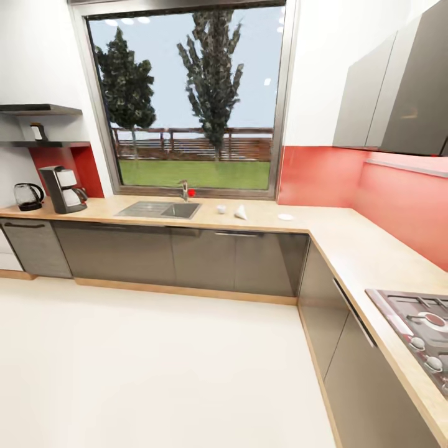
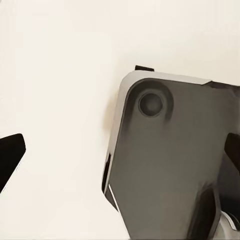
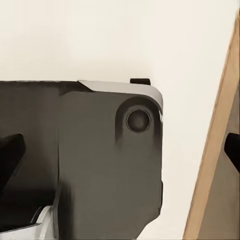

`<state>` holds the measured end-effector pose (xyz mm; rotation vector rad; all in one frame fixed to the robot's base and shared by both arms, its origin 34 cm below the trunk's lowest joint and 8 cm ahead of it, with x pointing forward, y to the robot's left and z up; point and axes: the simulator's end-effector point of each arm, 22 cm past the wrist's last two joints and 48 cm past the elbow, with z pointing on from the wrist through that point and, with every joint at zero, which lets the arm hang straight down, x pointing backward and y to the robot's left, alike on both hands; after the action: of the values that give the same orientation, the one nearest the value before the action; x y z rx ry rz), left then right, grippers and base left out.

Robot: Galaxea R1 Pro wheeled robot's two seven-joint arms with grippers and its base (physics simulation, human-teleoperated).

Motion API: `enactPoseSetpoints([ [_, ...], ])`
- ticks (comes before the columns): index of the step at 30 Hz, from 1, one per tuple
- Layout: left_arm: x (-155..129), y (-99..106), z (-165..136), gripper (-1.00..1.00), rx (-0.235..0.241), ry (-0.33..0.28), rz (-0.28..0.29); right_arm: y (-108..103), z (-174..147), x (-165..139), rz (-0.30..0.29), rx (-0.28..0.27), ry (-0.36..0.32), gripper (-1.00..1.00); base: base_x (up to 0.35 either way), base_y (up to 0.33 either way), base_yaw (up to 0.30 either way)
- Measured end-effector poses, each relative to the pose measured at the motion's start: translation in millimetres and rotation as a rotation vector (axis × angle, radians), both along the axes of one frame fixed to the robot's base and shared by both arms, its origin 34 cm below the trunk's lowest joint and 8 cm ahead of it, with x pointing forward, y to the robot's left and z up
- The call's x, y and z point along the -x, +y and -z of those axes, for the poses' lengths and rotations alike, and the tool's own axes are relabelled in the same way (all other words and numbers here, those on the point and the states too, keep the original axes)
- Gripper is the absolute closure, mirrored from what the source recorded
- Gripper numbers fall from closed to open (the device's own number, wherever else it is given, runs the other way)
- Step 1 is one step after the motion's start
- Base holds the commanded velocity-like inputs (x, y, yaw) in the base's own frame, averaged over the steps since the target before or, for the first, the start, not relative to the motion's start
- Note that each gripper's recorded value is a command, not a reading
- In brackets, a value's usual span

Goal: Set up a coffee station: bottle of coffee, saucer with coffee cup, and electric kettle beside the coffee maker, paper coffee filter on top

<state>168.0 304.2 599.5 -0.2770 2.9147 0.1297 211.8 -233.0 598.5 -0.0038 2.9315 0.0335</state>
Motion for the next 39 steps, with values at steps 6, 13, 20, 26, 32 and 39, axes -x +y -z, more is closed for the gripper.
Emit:
enactPoseSetpoints([
  [6, -75.0, 29.5, -13.2, -1.0, -0.038, -0.097, 0.01, -15.1, -18.8, -62.2, 0.005, 0.02, -0.142, -1.0, 0.0, 0.0, 0.0],
  [13, -196.7, 59.7, -49.4, -1.0, -0.08, -0.274, -0.013, -20.1, -66.5, -153.9, 0.016, 0.025, -0.431, -1.0, 0.0, 0.0, 0.0],
  [20, -279.5, 56.7, -91.6, -1.0, -0.08, -0.448, -0.004, -22.4, -106.6, -189.7, 0.016, 0.026, -0.656, -1.0, 0.0, 0.0, 0.0],
  [26, -272.6, 55.1, -94.2, -1.0, -0.081, -0.447, 0.008, -24.5, -111.1, -186.5, 0.005, 0.026, -0.662, -1.0, 0.0, 0.0, 0.0],
  [32, -268.2, 56.6, -95.4, -1.0, -0.085, -0.446, 0.013, -24.8, -107.3, -176.6, -0.002, 0.027, -0.641, -1.0, 0.0, 0.0, 0.0],
  [39, -269.0, 60.1, -96.7, -1.0, -0.089, -0.45, 0.021, -26.2, -101.8, -167.8, 0.003, 0.032, -0.619, -1.0, 0.072, 0.0, 0.0],
])
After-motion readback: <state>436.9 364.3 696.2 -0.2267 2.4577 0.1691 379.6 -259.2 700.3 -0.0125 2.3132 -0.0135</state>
